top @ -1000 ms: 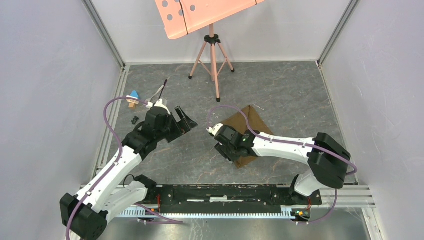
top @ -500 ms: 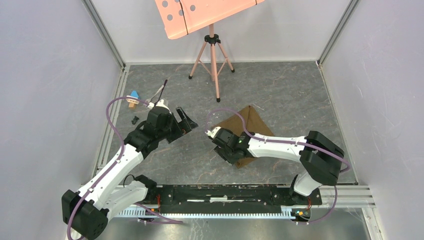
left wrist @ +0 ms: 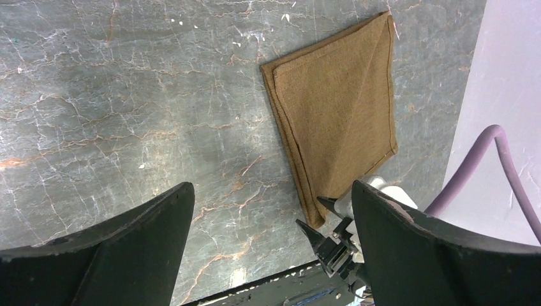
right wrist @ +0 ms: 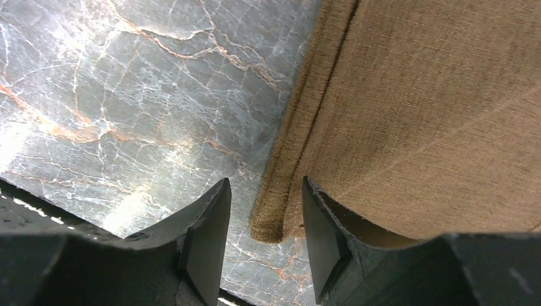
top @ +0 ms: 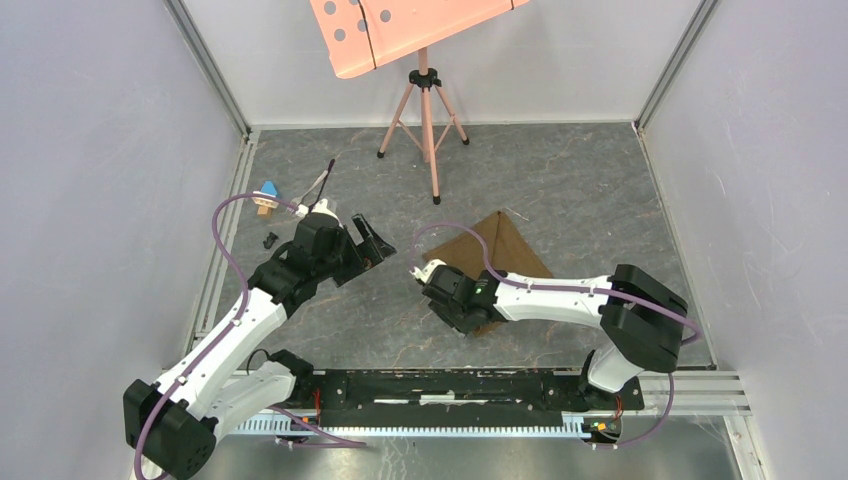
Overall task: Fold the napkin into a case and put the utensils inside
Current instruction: Pick up the upper triangle-folded napkin from the center of the board.
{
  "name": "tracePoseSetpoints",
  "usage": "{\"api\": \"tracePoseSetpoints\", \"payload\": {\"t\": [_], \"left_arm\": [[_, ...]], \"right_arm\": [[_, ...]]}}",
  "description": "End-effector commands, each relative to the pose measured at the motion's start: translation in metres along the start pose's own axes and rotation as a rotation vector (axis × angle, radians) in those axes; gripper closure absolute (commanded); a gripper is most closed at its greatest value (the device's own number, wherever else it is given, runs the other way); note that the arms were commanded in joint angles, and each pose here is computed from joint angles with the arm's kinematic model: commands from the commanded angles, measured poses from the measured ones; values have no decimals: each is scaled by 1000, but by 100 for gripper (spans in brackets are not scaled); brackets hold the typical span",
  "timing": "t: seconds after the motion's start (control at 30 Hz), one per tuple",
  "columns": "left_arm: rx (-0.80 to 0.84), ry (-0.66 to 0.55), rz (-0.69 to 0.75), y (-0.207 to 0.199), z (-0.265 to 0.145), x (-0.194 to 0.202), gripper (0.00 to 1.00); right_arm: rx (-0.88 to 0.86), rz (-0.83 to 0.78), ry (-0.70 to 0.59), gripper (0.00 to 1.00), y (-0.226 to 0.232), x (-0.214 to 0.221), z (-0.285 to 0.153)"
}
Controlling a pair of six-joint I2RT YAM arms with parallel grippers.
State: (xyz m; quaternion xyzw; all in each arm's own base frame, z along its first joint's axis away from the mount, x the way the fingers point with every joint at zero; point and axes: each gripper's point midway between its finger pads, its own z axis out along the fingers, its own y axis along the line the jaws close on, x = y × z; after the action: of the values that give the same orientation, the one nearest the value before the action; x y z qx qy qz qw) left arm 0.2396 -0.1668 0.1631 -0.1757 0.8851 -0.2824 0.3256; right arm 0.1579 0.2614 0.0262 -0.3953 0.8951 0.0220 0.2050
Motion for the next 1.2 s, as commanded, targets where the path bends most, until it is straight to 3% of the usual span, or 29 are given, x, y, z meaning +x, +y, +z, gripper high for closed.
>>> {"api": "tracePoseSetpoints", "payload": {"t": [0.0, 0.63, 0.87, 0.97, 1.17], "left_arm": [[-5, -13, 11, 2, 0, -3, 1], [-12, -10, 12, 5, -1, -1, 0], [-36, 44, 28, 11, 7, 9, 0], [-22, 94, 34, 11, 15, 19, 0], [63, 221, 0, 5, 38, 47, 0]], "right_arm": [[41, 26, -56, 48, -9, -12, -16], [28, 27, 4, 53, -3, 22, 18], [106, 5, 21, 79, -17, 33, 28], [112, -11, -19, 97, -20, 26, 26], [77, 12, -148, 100, -18, 0, 5]]}}
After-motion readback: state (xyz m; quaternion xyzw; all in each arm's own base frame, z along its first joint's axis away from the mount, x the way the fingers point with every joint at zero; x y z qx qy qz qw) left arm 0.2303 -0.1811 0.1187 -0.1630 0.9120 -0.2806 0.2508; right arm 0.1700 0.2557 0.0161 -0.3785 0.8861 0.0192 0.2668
